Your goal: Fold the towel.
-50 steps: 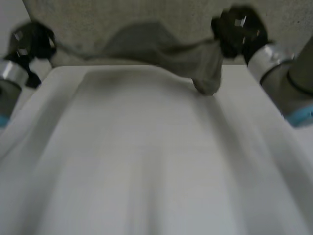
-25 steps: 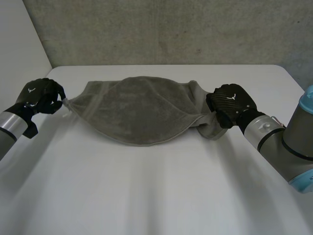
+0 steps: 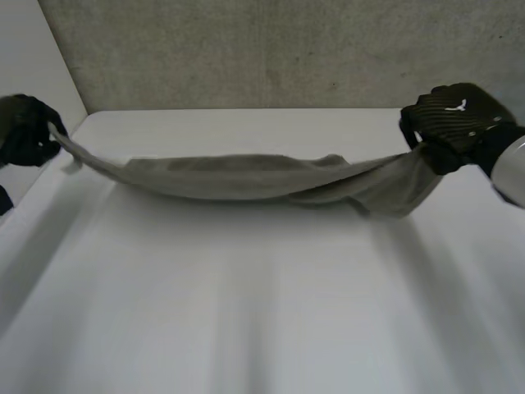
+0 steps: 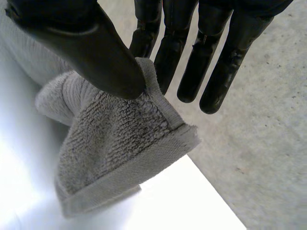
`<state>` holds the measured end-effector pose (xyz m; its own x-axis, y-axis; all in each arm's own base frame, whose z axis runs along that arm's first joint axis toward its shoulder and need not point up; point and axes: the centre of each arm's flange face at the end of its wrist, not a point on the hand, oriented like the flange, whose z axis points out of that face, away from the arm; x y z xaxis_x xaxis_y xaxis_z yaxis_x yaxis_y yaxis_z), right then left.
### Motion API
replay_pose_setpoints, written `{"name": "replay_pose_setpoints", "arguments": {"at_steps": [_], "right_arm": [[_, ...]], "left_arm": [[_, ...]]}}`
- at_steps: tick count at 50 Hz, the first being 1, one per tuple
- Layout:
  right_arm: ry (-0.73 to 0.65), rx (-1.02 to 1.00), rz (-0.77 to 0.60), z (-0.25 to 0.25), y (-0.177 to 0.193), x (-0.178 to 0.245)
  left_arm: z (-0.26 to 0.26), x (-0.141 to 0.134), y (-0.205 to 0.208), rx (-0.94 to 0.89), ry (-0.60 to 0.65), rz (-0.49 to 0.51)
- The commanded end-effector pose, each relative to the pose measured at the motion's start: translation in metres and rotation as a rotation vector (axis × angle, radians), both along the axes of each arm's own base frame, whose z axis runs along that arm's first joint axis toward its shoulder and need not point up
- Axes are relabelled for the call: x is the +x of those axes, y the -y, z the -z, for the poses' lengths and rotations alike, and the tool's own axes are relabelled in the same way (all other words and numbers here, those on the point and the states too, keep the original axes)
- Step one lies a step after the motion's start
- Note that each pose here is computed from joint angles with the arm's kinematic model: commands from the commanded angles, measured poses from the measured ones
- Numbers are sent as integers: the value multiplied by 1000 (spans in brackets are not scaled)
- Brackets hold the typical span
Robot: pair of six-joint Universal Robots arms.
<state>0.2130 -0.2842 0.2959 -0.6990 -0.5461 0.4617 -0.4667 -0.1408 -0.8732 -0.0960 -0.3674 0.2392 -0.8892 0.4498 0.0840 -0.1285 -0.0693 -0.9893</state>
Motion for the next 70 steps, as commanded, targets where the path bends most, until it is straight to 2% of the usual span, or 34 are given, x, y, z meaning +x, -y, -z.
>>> {"name": "replay_pose_setpoints", "arguments": {"at_steps": [1,11,17,22,27,45,51,53,56,58,61,70], "right_arm": [[-217,-19,-32,-11,-5,-9],[-156,-4,-29,-19,-3,-8],[-162,-25,-48,6,25,3],[-174,-113,-72,18,46,18],[-204,-154,-76,36,70,31],[-226,-127,-97,103,120,66],[-252,-122,-74,117,126,67],[-254,-118,-76,118,126,67],[-254,-115,-78,120,126,67],[-253,-114,-78,120,125,67],[-251,-118,-75,120,126,67],[-266,-120,-17,124,129,62]], "left_arm": [[-24,12,-8,33,-139,-21],[-13,14,-16,83,-189,-35],[5,15,-9,130,-200,-44],[21,26,13,155,-224,-138],[31,30,29,170,-236,-183],[53,-15,60,164,-222,-140],[60,-39,64,124,-112,-86],[62,-55,65,81,-23,-52],[65,-62,66,59,27,-42],[72,-69,73,23,123,-35],[81,-76,79,-3,199,-33],[101,-78,96,61,237,-56]]}}
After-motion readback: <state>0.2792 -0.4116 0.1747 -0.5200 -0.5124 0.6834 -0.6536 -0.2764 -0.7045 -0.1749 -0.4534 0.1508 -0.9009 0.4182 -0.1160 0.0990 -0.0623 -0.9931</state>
